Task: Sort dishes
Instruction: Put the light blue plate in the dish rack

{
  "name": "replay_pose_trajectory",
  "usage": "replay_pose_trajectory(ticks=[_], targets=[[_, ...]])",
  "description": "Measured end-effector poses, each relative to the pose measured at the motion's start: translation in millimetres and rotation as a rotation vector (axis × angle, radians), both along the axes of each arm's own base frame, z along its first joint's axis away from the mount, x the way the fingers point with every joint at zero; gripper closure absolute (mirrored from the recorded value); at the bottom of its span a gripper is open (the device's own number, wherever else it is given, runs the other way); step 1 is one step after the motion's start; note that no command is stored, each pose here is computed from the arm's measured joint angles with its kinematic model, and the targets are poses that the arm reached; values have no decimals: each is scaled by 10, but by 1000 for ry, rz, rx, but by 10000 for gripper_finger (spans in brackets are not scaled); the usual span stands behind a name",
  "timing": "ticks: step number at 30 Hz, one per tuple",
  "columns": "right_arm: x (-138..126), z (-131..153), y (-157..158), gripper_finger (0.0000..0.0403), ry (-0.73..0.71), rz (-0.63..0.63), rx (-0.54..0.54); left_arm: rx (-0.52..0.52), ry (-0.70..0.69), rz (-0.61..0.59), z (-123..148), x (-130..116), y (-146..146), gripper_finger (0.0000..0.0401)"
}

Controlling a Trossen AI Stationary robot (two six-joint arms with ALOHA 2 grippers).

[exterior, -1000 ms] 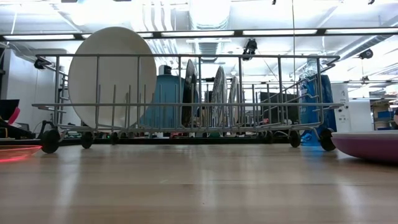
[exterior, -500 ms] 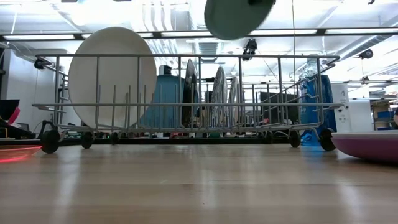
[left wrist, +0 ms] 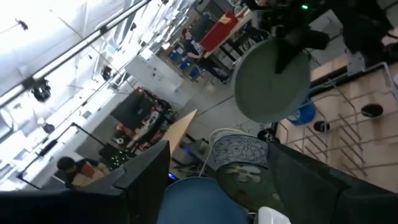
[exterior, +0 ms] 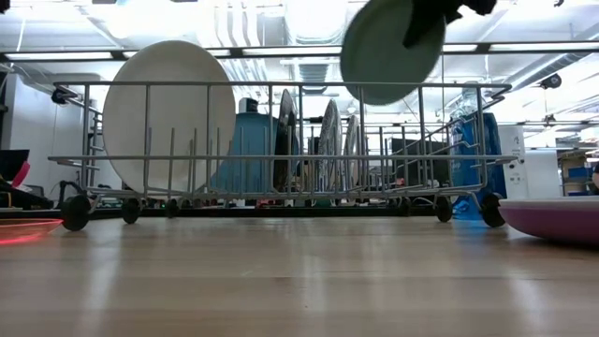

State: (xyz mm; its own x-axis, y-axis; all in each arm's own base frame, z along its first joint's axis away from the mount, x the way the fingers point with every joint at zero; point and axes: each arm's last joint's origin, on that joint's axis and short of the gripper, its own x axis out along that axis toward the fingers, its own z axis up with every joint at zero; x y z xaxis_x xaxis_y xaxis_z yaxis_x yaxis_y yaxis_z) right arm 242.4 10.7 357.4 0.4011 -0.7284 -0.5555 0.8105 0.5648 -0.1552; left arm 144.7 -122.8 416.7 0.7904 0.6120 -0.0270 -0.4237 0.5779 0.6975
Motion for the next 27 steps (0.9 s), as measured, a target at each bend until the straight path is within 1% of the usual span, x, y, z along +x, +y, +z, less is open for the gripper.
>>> replay_pose_trajectory(ticks=[2,5,9,12,16,21,27], targets=[[-43,-24,-4,380,14,-30,23,-17,-15,0,28,-35,40,146],[-100,-39,-15,380,-2,-91,51,-39,-34,2,60,-78,91,146],[-93,-54,-19,380,-52,-140,93,-43,-64,47,101,-142,165,146],[-42,-118,-12,380,-76,-168,108,-32,-61,56,111,-198,230,146],[55,-223,1,380,-89,-201,124,-56,-82,58,137,-272,315,146],[207,-292,39,380,-181,-235,164,-85,-105,59,153,-347,402,146],[326,-404,72,380,-191,-259,178,-99,-117,59,140,-430,498,145]])
